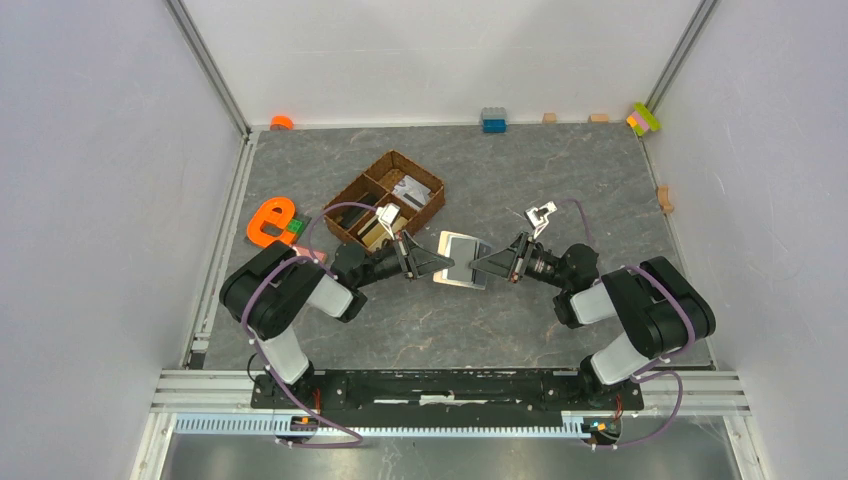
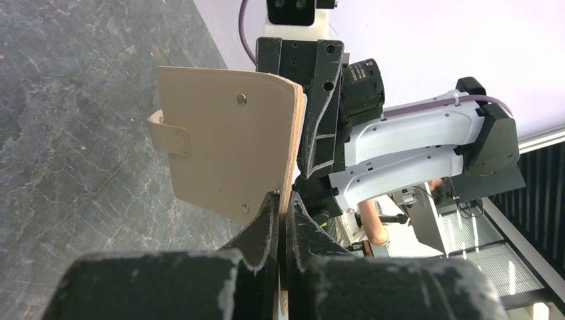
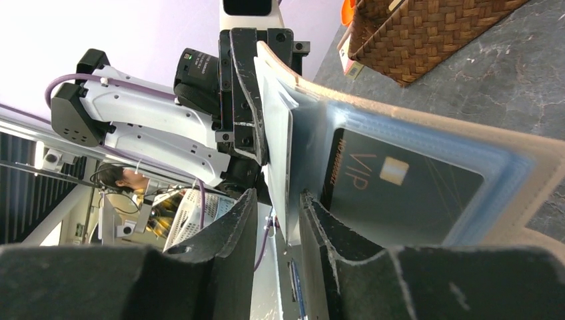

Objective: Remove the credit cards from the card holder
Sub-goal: Remove the credit card from the card holder.

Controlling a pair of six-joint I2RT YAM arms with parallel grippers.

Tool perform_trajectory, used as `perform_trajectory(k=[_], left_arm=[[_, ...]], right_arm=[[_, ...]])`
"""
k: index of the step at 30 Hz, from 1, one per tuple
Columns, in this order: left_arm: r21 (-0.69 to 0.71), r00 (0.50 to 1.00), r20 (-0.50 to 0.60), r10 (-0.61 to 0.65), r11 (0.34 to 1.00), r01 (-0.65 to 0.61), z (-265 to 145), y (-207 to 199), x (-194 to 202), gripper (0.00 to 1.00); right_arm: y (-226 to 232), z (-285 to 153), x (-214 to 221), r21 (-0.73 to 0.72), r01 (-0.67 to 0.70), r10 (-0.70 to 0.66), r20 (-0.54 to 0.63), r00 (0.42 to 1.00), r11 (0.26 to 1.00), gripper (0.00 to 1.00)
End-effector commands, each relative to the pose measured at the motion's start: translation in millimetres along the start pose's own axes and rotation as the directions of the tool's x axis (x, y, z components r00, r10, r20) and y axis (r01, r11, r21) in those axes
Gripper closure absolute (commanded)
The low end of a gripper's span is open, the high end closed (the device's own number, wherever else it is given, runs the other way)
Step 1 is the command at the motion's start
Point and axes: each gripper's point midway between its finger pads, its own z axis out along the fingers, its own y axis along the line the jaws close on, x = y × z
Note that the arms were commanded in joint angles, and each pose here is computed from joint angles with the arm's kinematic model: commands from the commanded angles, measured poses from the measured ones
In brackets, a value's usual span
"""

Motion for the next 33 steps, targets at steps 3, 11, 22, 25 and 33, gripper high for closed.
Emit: perform_trajectory(k=[3, 11, 22, 25, 33], left_arm=[[0.073, 1.0, 0.009, 0.025, 0.997, -0.026, 8.2, -20.1, -4.5, 0.98], [0.05, 1.0, 0.029, 0.005, 0.999, -0.006, 4.7, -12.9, -9.5, 0.98], [0.035, 0.997, 0.068, 0.023, 0.999, -0.025, -8.7, -13.4, -19.1, 0.98], [0.033, 0.997, 0.073, 0.027, 0.999, -0.029, -10.3, -13.6, -20.4, 0.98], [0.029, 0.997, 0.071, 0.03, 0.999, -0.033, -10.8, -11.5, -20.3, 0.98]], right_arm=[[50.6, 4.7, -11.8, -0.185, 0.257, -0.249, 0.065, 0.966, 0.949, 0.73], [70.2, -2.1, -9.2, -0.255, 0.263, -0.249, 0.086, 0.965, 0.93, 0.98], [57.3, -8.0, -15.5, -0.203, 0.261, -0.243, 0.109, 0.964, 0.944, 1.0], [50.4, -8.3, -18.0, -0.17, 0.272, -0.255, 0.115, 0.96, 0.947, 1.0], [27.3, -8.1, -22.8, -0.043, 0.316, -0.309, 0.113, 0.944, 0.948, 1.0]])
